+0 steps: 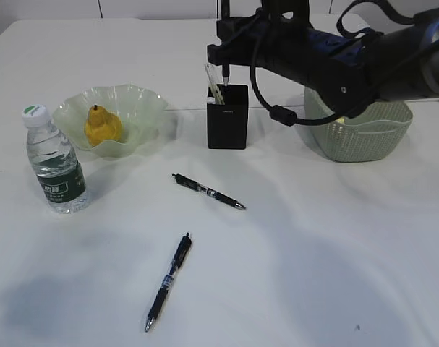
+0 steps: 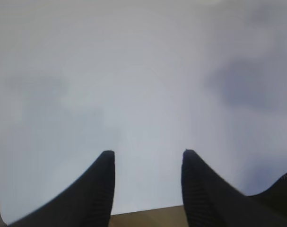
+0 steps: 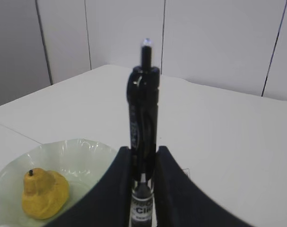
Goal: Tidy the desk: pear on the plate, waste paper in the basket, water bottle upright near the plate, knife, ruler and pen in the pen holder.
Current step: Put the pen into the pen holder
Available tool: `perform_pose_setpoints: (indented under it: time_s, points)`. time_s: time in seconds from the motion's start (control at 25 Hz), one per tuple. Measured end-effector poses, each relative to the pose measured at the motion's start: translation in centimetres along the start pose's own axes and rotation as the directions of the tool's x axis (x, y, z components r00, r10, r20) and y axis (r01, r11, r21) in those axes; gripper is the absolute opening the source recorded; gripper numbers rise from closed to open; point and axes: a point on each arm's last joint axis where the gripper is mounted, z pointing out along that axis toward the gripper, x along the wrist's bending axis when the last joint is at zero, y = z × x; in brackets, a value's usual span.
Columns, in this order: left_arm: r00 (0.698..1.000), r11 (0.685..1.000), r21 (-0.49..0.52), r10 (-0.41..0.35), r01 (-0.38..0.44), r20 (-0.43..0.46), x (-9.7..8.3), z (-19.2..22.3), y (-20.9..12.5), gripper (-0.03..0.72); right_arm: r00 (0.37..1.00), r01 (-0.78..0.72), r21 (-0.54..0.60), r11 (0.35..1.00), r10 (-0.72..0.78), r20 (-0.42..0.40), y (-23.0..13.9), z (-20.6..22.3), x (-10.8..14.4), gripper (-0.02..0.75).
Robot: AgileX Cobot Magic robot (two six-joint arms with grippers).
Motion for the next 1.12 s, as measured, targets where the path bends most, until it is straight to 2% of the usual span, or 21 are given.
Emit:
perform_pose_setpoints:
  time_s: [0.48, 1.12]
  points:
    - [1.000, 1.000, 0.006, 0.000, 0.000, 0.000, 0.0, 0.0, -0.1, 0.321, 0.998, 0.007, -0.044, 0.999, -0.005, 0.057, 0.6, 2.8, -2.1, 0.113]
    - [1.000, 1.000, 0.014, -0.003, 0.003, 0.006, -0.1, 0.0, -0.1, 0.321, 0.994, 0.034, 0.049, 0.998, -0.039, 0.099, -5.2, 5.7, -3.1, 0.113]
